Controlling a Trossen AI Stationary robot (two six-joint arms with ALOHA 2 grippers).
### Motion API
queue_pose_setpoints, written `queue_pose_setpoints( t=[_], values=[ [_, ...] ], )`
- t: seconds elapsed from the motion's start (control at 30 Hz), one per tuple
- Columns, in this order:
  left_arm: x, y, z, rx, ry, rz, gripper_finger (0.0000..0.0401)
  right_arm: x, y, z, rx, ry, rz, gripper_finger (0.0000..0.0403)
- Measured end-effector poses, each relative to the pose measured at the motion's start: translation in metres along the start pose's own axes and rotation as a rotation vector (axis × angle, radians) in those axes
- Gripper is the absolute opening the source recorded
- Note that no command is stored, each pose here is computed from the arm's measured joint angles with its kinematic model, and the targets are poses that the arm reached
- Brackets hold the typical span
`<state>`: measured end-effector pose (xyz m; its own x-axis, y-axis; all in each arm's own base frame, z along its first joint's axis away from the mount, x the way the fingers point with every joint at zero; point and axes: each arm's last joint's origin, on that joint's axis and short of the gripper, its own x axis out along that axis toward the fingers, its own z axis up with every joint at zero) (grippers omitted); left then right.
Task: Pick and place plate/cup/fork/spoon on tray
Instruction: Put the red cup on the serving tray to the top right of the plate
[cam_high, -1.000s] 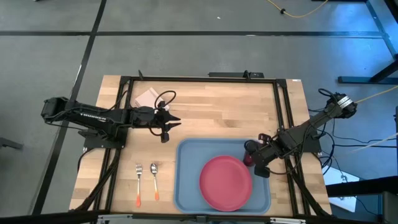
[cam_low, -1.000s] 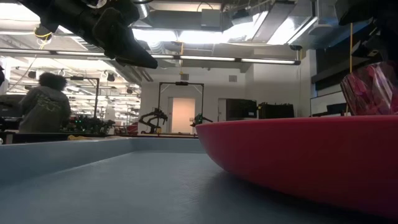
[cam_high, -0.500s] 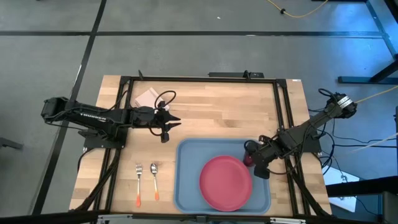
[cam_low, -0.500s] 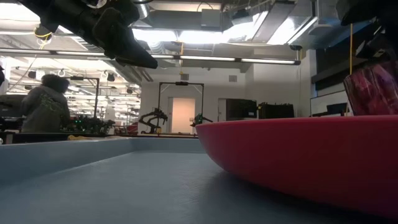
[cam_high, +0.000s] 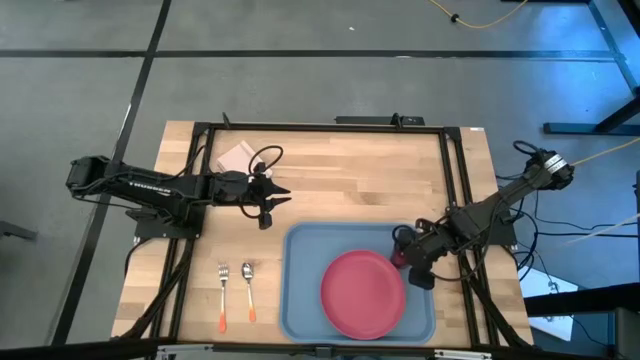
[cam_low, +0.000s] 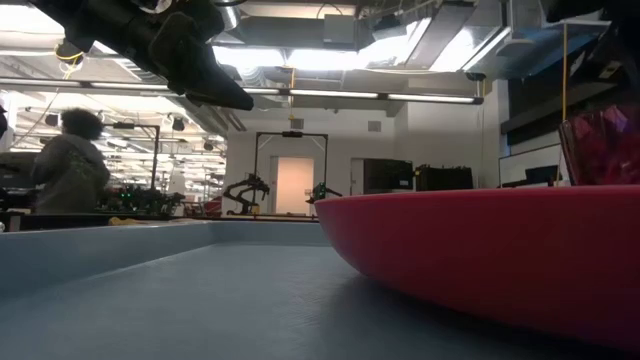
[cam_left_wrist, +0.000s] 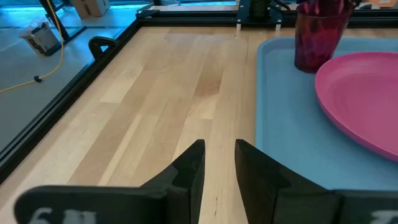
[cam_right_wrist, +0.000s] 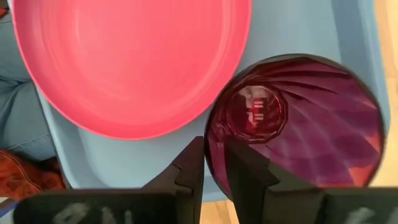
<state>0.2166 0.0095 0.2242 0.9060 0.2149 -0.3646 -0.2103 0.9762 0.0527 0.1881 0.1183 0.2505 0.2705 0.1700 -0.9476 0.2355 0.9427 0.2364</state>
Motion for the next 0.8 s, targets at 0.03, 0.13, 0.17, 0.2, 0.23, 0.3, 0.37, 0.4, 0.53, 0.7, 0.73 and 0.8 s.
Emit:
queue_pose_setpoints(
  t=[0.03,0.13,0.17,0.2,0.23,0.3,0.37,0.4,0.53,0.7,0.73,0.8],
  values=[
    [0.0,0.0,0.0,0.0,0.0,0.0,0.0082,-0.001,0.0,0.0,0.0,0.0,-0.004,0.0068],
    [0.0,0.0,0.0,0.0,0.001,0.0,0.0082,-0.004,0.001,0.001,-0.001,0.0,-0.006,0.0068],
    [0.0,0.0,0.0,0.0,0.0,0.0,0.0082,-0.004,0.001,0.001,-0.002,-0.002,-0.005,0.0068],
    [0.0,0.0,0.0,0.0,0.0,0.0,0.0082,-0.005,0.001,0.001,-0.004,0.0,-0.007,0.0068],
    [0.0,0.0,0.0,0.0,0.0,0.0,0.0082,-0.006,0.001,0.001,-0.006,0.003,-0.012,0.0068],
    [0.0,0.0,0.0,0.0,0.0,0.0,0.0082,-0.009,0.002,0.002,-0.023,0.0,-0.01,0.0068],
    [0.0,0.0,0.0,0.0,0.001,0.0,0.0082,-0.014,0.003,0.004,-0.055,-0.025,-0.028,0.0068],
    [0.0,0.0,0.0,0.0,0.0,0.0,0.0082,-0.016,0.003,0.005,-0.075,-0.047,-0.045,0.0068],
    [0.0,0.0,0.0,0.0,0.0,0.0,0.0082,-0.027,0.005,0.012,-0.157,-0.158,-0.117,0.0068],
    [0.0,0.0,0.0,0.0,0.0,0.0,0.0082,-0.043,0.006,0.023,-0.216,-0.36,-0.278,0.0068],
    [0.0,0.0,0.0,0.0,0.0,0.0,0.0082,-0.046,0.007,0.024,-0.214,-0.393,-0.307,0.0068],
    [0.0,0.0,0.0,0.0,0.0,0.0,0.0082,-0.05,0.006,0.026,-0.217,-0.438,-0.361,0.0068]
  ],
)
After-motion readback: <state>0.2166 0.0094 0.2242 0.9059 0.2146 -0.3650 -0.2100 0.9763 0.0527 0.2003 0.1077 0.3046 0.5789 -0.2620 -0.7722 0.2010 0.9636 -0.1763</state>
